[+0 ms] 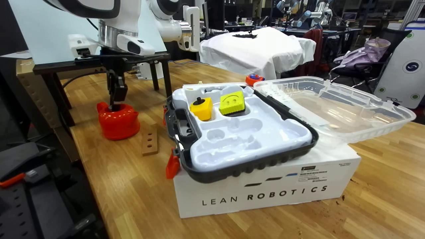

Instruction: Pick up the bolt from the table and put it in the orange kettle.

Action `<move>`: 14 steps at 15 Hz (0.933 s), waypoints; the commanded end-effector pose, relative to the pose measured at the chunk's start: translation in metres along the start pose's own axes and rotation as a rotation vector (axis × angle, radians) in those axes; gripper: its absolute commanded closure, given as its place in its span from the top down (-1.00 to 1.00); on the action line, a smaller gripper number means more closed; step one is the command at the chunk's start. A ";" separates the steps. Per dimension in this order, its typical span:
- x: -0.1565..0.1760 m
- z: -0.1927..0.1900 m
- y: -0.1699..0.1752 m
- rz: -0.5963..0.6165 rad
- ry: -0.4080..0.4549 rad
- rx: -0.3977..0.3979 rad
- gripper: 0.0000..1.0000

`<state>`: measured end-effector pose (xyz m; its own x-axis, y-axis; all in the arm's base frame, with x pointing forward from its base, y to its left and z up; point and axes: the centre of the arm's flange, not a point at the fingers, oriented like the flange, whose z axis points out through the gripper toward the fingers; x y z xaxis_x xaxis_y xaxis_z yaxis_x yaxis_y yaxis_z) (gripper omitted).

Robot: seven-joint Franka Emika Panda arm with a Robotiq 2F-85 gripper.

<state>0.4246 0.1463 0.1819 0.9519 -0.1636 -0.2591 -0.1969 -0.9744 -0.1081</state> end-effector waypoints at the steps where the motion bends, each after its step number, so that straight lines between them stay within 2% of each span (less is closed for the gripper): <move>1: 0.006 -0.001 0.003 -0.011 -0.018 0.011 -0.87; 2: 0.006 0.000 0.004 -0.011 -0.019 0.011 -0.75; 3: 0.006 -0.001 0.005 -0.009 -0.020 0.011 -0.44; 4: 0.006 -0.001 0.006 0.000 -0.021 0.011 0.06; 6: 0.007 -0.002 0.008 0.010 -0.016 0.011 0.13; 9: 0.007 -0.005 0.012 0.020 -0.007 0.014 0.46; 14: -0.003 -0.017 0.020 0.033 0.018 0.040 0.46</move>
<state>0.4305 0.1324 0.1828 0.9473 -0.1927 -0.2558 -0.2263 -0.9680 -0.1089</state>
